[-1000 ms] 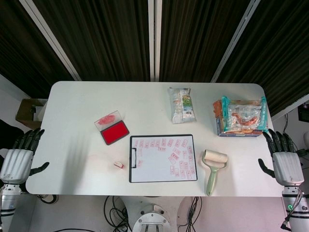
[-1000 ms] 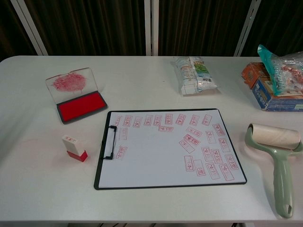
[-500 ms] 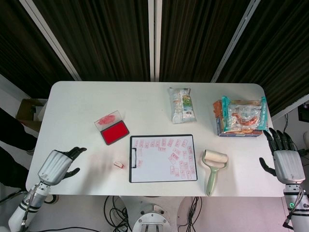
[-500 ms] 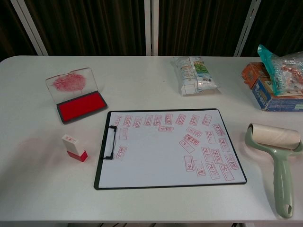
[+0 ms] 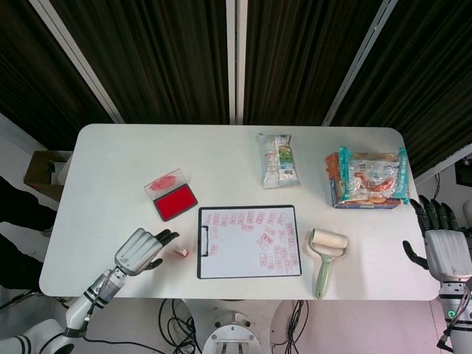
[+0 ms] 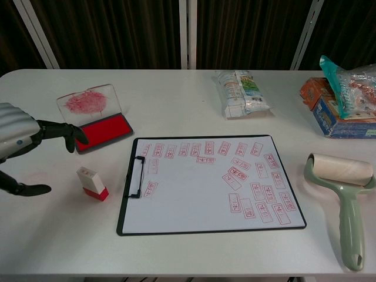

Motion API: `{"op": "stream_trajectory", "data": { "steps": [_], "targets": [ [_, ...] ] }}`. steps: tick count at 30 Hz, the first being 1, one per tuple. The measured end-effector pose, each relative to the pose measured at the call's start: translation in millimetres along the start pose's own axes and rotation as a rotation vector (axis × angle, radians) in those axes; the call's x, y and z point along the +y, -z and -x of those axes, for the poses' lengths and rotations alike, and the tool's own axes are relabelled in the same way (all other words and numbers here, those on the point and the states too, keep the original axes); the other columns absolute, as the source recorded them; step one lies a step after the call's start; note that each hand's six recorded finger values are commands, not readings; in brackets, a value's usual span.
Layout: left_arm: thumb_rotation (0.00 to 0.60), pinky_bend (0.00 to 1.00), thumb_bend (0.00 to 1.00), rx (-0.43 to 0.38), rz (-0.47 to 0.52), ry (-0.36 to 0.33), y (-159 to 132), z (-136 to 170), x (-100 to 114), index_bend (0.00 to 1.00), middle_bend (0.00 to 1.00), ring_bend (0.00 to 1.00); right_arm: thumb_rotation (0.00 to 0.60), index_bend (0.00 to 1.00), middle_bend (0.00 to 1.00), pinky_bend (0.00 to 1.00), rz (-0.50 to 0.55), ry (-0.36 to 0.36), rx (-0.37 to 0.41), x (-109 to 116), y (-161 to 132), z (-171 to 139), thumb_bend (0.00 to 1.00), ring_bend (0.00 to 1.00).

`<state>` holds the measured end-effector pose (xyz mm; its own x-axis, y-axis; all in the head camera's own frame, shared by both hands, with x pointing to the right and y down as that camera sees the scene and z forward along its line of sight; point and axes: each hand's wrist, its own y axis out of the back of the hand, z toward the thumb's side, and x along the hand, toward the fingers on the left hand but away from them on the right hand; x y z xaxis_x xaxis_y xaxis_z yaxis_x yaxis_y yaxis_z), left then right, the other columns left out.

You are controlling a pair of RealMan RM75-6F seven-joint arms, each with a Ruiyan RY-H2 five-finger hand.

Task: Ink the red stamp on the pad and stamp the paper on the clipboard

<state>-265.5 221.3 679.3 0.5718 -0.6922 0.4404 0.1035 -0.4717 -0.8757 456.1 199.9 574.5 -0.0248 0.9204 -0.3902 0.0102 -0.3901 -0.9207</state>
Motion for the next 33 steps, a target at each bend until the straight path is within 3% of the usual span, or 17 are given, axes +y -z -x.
{"op": "stream_trajectory", "data": {
  "steps": [8,22,33],
  "targets": [
    [0.6,1.0,0.26,-0.036,-0.012,0.037,-6,-18,-17,0.34,0.39,0.91,0.6,0.0,0.0,0.0,-0.007,-0.015,-0.007,-2,1,-1,0.24,0.0],
    [0.6,1.0,0.29,-0.058,0.003,0.045,-14,-29,-21,0.5,0.53,0.96,0.6,0.0,0.0,0.0,-0.007,-0.022,-0.018,-2,4,0,0.24,0.0],
    [0.6,1.0,0.29,-0.062,0.023,0.04,-15,-30,-21,0.49,0.53,0.96,0.6,0.0,0.0,0.0,-0.01,-0.032,-0.02,-5,4,1,0.25,0.0]
  ]
}}
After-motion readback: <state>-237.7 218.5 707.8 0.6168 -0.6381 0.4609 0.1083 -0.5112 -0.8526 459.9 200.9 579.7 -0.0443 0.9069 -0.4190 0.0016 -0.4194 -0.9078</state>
